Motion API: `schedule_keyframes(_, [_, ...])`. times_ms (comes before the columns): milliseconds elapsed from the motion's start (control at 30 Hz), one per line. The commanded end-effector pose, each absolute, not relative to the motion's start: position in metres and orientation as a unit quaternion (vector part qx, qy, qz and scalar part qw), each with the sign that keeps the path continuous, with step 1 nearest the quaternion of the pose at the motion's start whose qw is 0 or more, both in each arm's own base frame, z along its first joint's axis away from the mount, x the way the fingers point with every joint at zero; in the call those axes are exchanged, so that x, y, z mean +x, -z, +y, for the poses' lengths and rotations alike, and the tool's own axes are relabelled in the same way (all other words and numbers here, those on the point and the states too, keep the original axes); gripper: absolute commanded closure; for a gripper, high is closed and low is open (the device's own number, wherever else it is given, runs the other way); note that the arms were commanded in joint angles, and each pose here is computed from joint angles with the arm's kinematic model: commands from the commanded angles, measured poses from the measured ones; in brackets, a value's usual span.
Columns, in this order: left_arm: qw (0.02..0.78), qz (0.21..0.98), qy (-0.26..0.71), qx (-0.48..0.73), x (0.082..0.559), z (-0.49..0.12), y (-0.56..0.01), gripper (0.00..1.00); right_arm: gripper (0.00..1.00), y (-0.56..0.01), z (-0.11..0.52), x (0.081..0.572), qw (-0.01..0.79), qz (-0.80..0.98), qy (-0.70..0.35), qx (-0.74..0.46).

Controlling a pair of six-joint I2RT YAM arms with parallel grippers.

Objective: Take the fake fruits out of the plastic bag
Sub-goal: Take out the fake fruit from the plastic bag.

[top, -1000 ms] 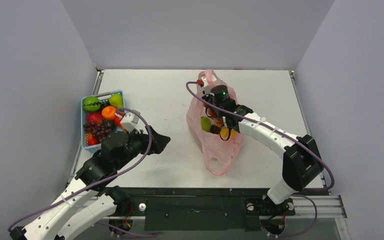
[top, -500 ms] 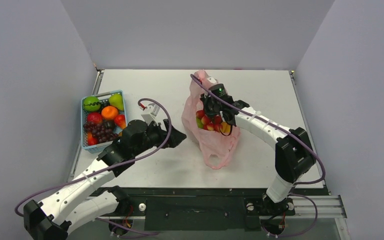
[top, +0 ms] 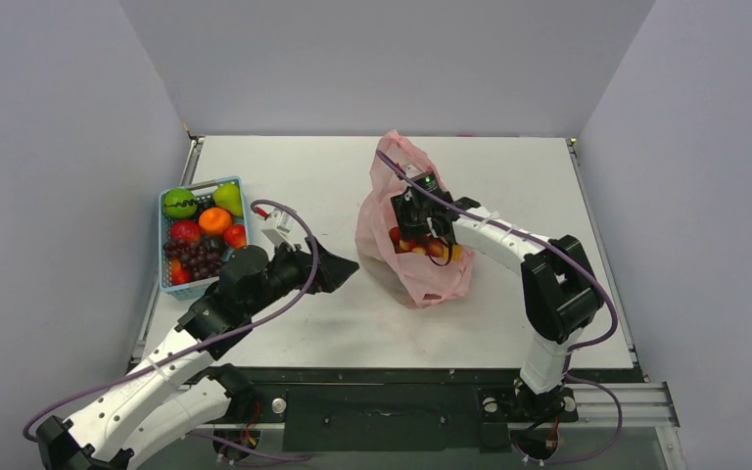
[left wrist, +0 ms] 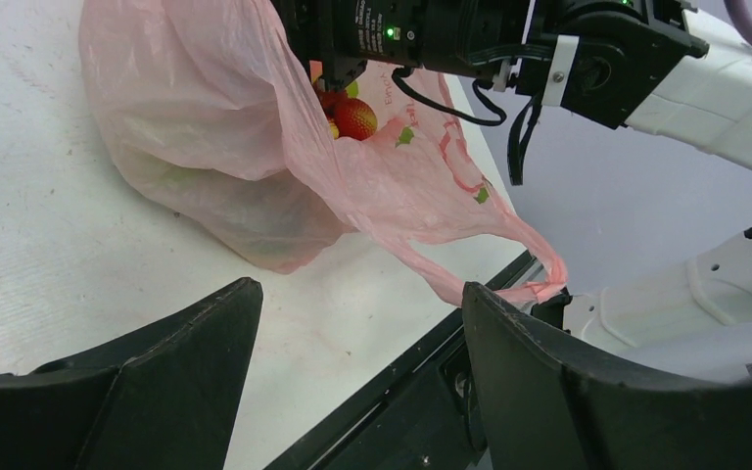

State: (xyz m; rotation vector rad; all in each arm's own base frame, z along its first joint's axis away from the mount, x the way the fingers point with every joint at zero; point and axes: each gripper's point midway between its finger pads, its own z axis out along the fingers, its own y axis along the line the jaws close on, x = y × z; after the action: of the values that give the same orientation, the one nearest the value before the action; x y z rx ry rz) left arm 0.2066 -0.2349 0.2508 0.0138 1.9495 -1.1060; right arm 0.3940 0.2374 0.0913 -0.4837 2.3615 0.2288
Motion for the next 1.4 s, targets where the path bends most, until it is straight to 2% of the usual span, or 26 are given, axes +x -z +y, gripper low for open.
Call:
schedule_keyframes(0, [0.450,0.775,0.444,-0.004,0.211,-0.229,-0.257,0.27,0.50,-0.097,0.233,0.399,0.374,0.906,-0.062,-0.189])
schedule_keyframes(133, [0.448,0.775,0.446,-0.002,0.212,-0.231,-0.258,0.27,0.51,-0.087,0.234,0.403,0.368,0.907,-0.049,-0.197])
schedule_keyframes(200, [0.446,0.775,0.447,0.000,0.213,-0.232,-0.259,0.27,0.60,-0.085,0.237,0.404,0.366,0.908,-0.051,-0.198])
schedule_keyframes(233, [0.446,0.775,0.448,0.001,0.212,-0.233,-0.259,0.27,0.70,-0.086,0.238,0.404,0.369,0.907,-0.053,-0.198])
schedule_keyframes(300, [0.448,0.774,0.448,0.001,0.213,-0.233,-0.262,0.27,0.81,-0.096,0.241,0.402,0.382,0.901,-0.050,-0.200])
schedule_keyframes(433, [0.451,0.772,0.448,0.002,0.215,-0.232,-0.268,0.27,1.00,-0.127,0.244,0.396,0.417,0.886,-0.036,-0.202])
schedule_keyframes(633, [0.457,0.769,0.447,-0.002,0.221,-0.227,-0.274,0.27,1.00,-0.171,0.241,0.385,0.444,0.875,-0.052,-0.186])
schedule_keyframes(767, [0.458,0.764,0.455,-0.013,0.227,-0.224,-0.279,0.27,1.00,-0.177,0.243,0.377,0.429,0.876,-0.075,-0.209])
schedule_keyframes(1033, [0.444,0.716,0.539,-0.021,0.241,-0.234,-0.302,0.26,1.00,-0.212,0.260,0.365,0.476,0.834,-0.149,-0.235])
schedule_keyframes(1133, [0.418,0.706,0.571,-0.030,0.243,-0.236,-0.302,0.27,1.00,-0.232,0.267,0.361,0.480,0.823,-0.175,-0.249])
schedule_keyframes(1367, [0.421,0.692,0.586,-0.006,0.243,-0.242,-0.319,0.28,1.00,-0.289,0.266,0.346,0.529,0.784,-0.213,-0.244])
